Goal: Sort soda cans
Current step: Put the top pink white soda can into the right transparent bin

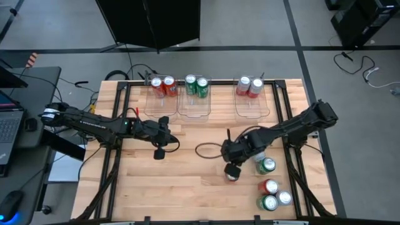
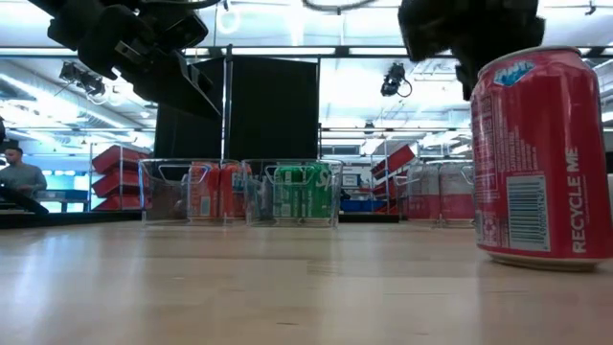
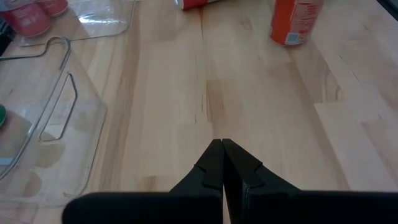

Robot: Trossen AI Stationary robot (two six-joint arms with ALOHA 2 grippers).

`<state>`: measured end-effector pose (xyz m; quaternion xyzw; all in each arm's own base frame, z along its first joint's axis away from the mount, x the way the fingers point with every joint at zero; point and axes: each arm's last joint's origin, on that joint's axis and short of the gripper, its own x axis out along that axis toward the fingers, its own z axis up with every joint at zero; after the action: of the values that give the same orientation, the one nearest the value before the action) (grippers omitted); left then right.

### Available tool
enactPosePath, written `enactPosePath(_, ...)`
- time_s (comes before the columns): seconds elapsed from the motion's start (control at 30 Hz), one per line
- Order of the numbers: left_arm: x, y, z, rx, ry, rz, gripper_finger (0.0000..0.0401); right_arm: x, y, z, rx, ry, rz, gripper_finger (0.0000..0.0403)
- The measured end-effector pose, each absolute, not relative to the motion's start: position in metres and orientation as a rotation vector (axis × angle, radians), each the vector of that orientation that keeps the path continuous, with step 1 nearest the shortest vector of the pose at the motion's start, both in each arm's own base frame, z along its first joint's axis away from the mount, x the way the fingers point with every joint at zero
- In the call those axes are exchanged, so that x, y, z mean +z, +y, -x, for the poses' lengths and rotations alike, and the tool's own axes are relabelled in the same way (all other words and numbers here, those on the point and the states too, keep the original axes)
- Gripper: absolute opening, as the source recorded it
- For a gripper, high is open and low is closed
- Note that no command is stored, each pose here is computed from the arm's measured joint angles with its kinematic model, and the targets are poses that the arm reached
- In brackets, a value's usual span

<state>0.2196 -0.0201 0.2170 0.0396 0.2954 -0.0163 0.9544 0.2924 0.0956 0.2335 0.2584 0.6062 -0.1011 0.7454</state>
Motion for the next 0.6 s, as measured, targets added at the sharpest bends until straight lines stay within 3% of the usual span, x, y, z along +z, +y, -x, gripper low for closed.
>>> enactPosePath(0.3, 0.215, -0.02, -0.218, -0.032, 0.623, -0.073, 0.0, 0.245, 0.066, -0.245, -0.719, 1.572, -0.572, 0.0024)
enactPosePath(0.6, 0.214, -0.02, -0.218, -0.031, 0.634, -0.07, 0.0, 0.225, 0.051, -0.218, -1.03, 1.694, -0.519, 0.0133)
